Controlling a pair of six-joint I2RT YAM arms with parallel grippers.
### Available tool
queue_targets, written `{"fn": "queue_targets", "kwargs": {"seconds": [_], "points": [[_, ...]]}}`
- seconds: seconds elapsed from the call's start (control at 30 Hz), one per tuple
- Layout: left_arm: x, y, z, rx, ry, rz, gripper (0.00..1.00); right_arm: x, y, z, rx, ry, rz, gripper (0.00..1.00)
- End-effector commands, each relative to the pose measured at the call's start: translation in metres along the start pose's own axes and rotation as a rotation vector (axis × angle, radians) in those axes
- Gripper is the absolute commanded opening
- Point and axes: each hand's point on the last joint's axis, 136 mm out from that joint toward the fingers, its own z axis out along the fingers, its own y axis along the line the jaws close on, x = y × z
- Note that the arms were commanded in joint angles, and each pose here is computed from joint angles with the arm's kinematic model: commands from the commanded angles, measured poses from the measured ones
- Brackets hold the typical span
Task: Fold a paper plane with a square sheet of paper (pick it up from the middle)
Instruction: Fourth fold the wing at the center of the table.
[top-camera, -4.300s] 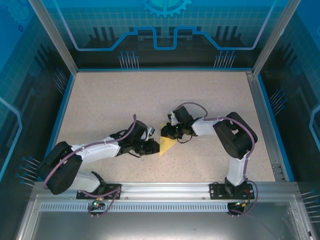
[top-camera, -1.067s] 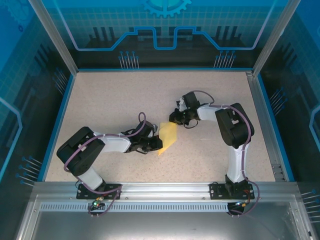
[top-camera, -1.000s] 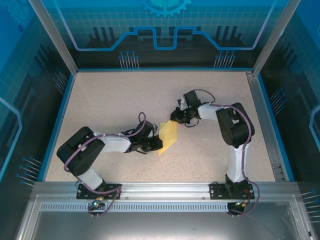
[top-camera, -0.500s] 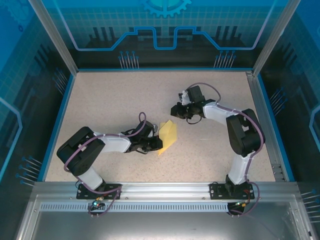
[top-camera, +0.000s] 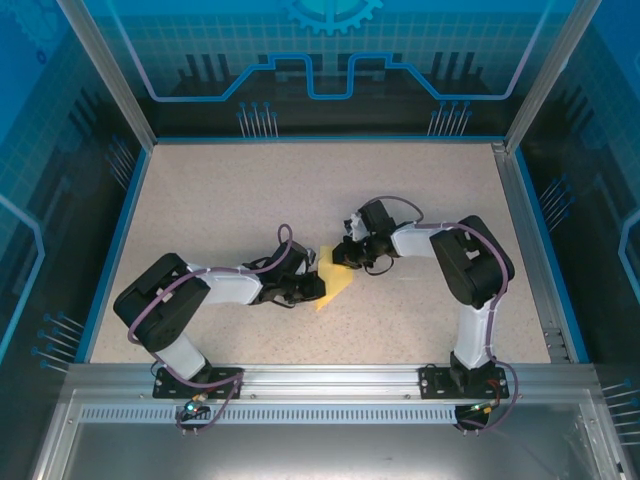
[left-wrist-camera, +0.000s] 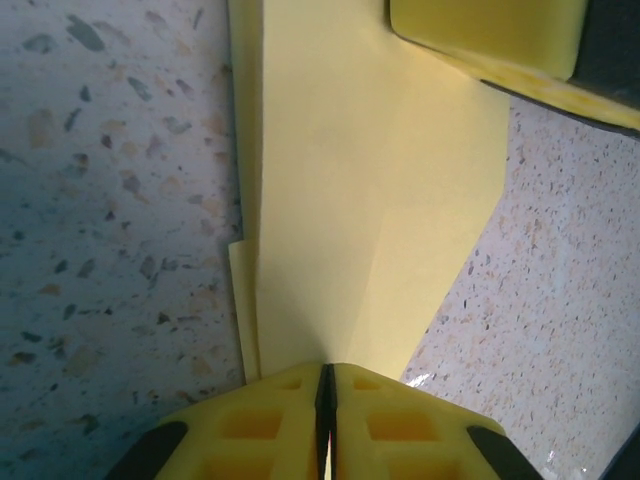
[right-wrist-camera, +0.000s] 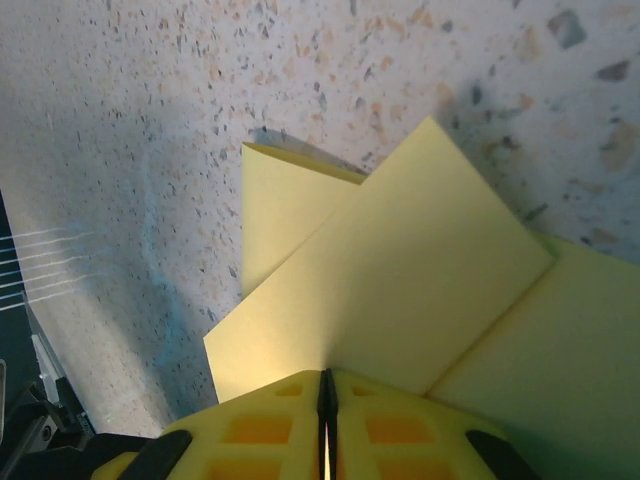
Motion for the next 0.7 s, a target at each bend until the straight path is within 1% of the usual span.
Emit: {"fn": "queue_targets", "kwargs": {"seconds": [0.0, 0.13, 0.27, 0.37, 0.43, 0.53, 0.6, 0.67], "points": [[0.034, 0.047, -0.004, -0.183, 0.113, -0.048, 0.15, 0.012, -0.021, 0.01, 0.062, 0.034, 0.026, 0.11], [0.023, 0.027, -0.014, -0.138, 0.088, -0.036, 0.18, 0.017, -0.028, 0.011, 0.085, 0.038, 0.03, 0.11], [-0.002, -0.014, -0.029, -0.009, 0.042, -0.025, 0.21, 0.018, -0.031, 0.013, 0.088, 0.04, 0.035, 0.11], [-0.022, -0.036, -0.037, 0.094, 0.023, -0.053, 0.24, 0.02, -0.032, 0.014, 0.088, 0.043, 0.041, 0.1], [-0.029, -0.049, -0.037, 0.169, 0.041, -0.071, 0.26, 0.02, -0.033, 0.014, 0.09, 0.042, 0.043, 0.11], [-0.035, -0.064, -0.027, 0.246, 0.088, -0.096, 0.27, 0.021, -0.034, 0.015, 0.091, 0.042, 0.046, 0.11], [-0.034, -0.063, -0.017, 0.248, 0.127, -0.126, 0.27, 0.02, -0.034, 0.015, 0.09, 0.042, 0.051, 0.11], [-0.028, -0.053, -0.008, 0.226, 0.157, -0.155, 0.27, 0.021, -0.036, 0.016, 0.091, 0.042, 0.055, 0.1]]}}
